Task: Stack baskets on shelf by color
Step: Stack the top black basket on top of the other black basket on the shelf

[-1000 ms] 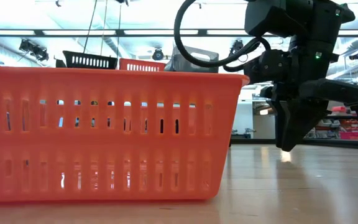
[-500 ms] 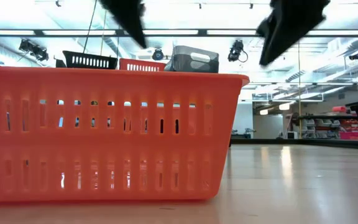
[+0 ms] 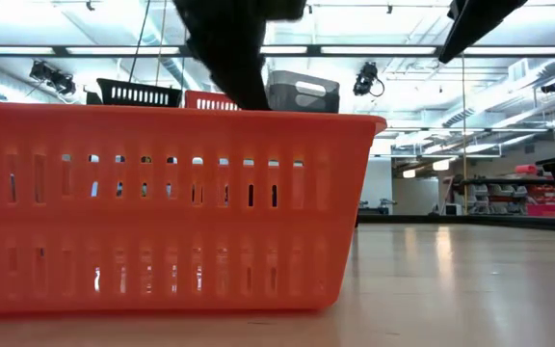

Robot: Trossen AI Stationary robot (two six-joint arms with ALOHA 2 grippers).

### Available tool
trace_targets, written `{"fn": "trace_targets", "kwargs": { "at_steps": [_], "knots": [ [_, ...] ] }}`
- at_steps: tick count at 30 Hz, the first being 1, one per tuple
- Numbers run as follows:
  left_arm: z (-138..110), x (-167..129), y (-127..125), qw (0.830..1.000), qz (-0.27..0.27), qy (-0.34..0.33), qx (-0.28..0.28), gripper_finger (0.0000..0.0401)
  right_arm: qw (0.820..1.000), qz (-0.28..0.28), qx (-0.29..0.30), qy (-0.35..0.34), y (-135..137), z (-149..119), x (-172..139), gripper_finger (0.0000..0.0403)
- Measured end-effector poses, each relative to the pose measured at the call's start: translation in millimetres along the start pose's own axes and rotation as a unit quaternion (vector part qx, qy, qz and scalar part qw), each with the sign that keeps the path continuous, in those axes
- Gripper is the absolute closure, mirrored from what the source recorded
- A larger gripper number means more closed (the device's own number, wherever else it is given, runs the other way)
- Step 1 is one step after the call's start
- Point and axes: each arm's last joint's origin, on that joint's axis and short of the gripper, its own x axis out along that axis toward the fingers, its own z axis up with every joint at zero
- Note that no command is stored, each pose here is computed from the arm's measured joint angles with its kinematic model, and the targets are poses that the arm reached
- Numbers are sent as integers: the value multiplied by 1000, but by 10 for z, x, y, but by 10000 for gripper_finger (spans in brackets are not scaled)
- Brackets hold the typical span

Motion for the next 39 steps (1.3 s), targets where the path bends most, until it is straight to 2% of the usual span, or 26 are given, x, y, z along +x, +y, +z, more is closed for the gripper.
{"fn": "trace_targets", "kwargs": {
  "at_steps": [4,11,21,24,27,33,34,39],
  "knots": [
    [2,204,26,1000,6,15,-2,221,1000,0,-9,5,40,-9,21,305],
    [7,497,7,999,-25,27,-3,180,999,-16,-34,35,97,-136,170,304],
    [-42,743,12,999,-12,49,-15,173,996,-39,-32,69,88,-365,364,304],
    [-72,814,33,998,4,60,-7,194,996,-41,-31,72,95,-397,404,304],
    [-110,873,56,997,17,77,5,238,996,-39,-25,70,103,-415,431,304],
    [-159,965,71,995,7,101,6,375,997,-35,-21,67,117,-439,472,304],
    [-161,957,72,995,5,104,6,387,997,-36,-22,68,117,-447,477,304],
    [-136,788,55,992,5,125,11,394,997,-36,-22,68,120,-473,506,304]
  ]
}}
